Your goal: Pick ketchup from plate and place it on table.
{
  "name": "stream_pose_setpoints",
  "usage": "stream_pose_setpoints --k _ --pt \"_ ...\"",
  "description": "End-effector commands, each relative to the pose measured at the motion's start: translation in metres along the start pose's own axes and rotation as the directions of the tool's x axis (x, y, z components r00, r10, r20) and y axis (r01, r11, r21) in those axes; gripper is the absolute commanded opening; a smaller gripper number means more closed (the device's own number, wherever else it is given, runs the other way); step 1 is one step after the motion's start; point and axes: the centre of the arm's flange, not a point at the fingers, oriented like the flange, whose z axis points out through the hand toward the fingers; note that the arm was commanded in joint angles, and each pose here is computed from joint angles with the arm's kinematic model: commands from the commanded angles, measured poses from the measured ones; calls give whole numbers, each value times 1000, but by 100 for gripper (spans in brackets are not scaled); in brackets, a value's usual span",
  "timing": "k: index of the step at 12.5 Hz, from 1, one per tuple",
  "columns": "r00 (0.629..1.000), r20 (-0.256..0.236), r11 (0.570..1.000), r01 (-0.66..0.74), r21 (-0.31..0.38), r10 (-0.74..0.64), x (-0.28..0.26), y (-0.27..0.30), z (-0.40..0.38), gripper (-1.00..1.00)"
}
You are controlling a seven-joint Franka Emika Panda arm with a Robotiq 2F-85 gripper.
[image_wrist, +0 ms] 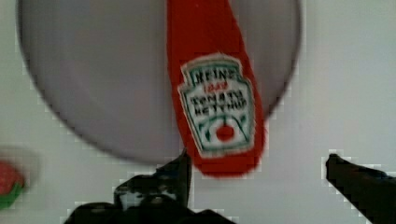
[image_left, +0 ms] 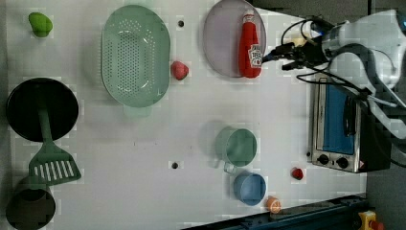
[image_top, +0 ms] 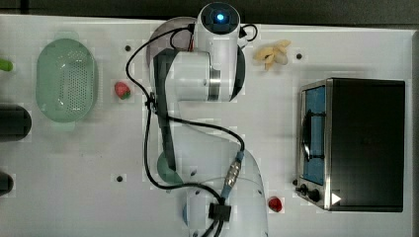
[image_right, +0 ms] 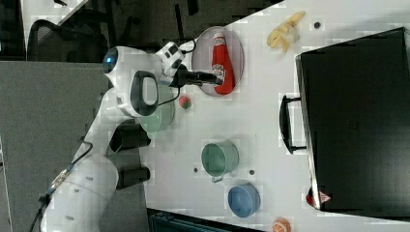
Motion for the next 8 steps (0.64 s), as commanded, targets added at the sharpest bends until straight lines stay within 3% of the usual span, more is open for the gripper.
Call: stream_pose_setpoints --k 1,8 --pt "991 -67 993 118 11 -117 13 -17 12 100" --pt "974 -176 989 145 -5 -144 32 -22 67 100"
